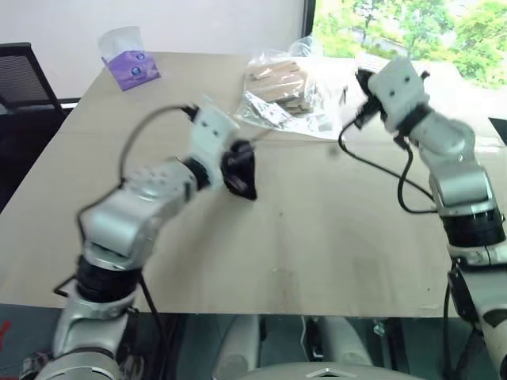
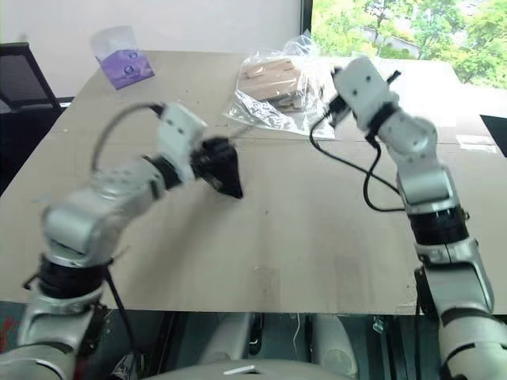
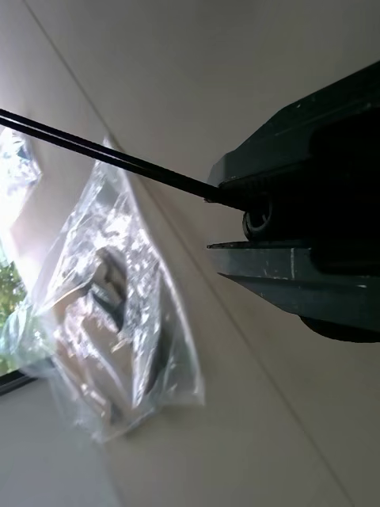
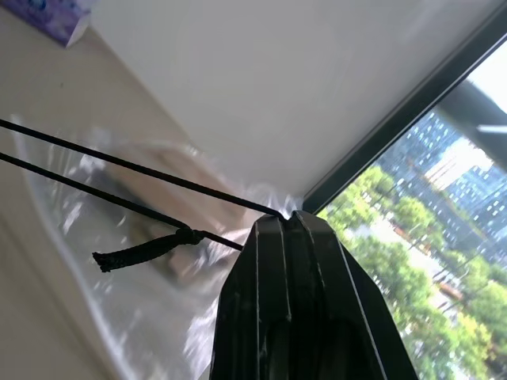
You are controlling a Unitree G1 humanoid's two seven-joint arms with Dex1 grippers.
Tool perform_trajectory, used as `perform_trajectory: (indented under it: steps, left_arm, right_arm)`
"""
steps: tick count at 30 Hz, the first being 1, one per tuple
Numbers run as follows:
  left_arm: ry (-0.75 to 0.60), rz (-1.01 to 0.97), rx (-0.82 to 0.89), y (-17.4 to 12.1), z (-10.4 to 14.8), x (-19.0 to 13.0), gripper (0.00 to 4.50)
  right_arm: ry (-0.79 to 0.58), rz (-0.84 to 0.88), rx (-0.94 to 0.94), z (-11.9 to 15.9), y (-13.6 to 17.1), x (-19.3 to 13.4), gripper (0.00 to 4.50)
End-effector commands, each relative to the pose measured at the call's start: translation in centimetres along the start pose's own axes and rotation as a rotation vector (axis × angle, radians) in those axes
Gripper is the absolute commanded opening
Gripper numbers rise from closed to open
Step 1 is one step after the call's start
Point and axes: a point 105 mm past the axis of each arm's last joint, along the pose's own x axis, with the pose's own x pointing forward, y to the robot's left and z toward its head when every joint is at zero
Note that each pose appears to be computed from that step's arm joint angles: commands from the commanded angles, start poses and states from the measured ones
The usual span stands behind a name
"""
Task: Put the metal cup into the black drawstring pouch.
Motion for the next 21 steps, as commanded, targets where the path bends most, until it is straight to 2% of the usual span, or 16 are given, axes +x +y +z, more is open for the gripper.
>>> perform_trajectory:
  steps: [1, 4, 7, 9, 11, 13, 14, 16, 19, 21]
  left_arm:
    - [0.154, 0.120, 0.022, 1.2, -4.9, 0.3, 0.20]
    - [0.186, 0.112, 0.004, 0.8, -6.7, 0.5, 0.20]
    - [0.167, 0.101, -0.044, 1.2, -6.7, 0.4, 0.20]
    - [0.137, 0.094, -0.065, 1.4, -6.2, 0.3, 1.27]
    - [0.071, 0.044, -0.101, 1.0, -5.1, 0.1, 2.13]
    - [-0.032, 0.010, -0.147, 0.8, -3.1, -0.5, 3.07]
    - [-0.070, 0.002, -0.165, 0.8, -2.4, -0.9, 3.60]
    - [-0.118, -0.003, -0.202, 1.0, -1.5, -1.7, 4.41]
    - [-0.178, -0.045, -0.283, 1.0, -1.0, -4.4, 4.50]
    - [-0.177, -0.038, -0.279, 1.1, -1.4, -5.8, 4.50]
  right_arm:
    - [0.122, -0.198, 0.044, -3.4, -4.8, -3.2, 0.00]
    - [0.210, -0.168, 0.053, -6.2, -3.6, -4.8, 0.00]
    - [0.242, -0.117, 0.080, -7.1, -2.3, -5.6, 0.00]
    - [0.244, -0.093, 0.102, -7.2, -1.5, -5.8, 0.00]
    - [0.240, -0.036, 0.134, -7.1, -0.2, -6.0, 0.00]
    - [0.230, 0.020, 0.187, -6.7, 0.9, -6.4, 0.00]
    - [0.228, 0.031, 0.202, -6.5, 1.2, -6.5, 0.57]
    - [0.228, 0.066, 0.214, -6.4, 1.8, -6.9, 1.26]
    - [0.222, 0.094, 0.277, -5.9, 2.4, -8.4, 2.42]
    - [0.225, 0.101, 0.313, -5.9, 2.8, -9.3, 3.50]
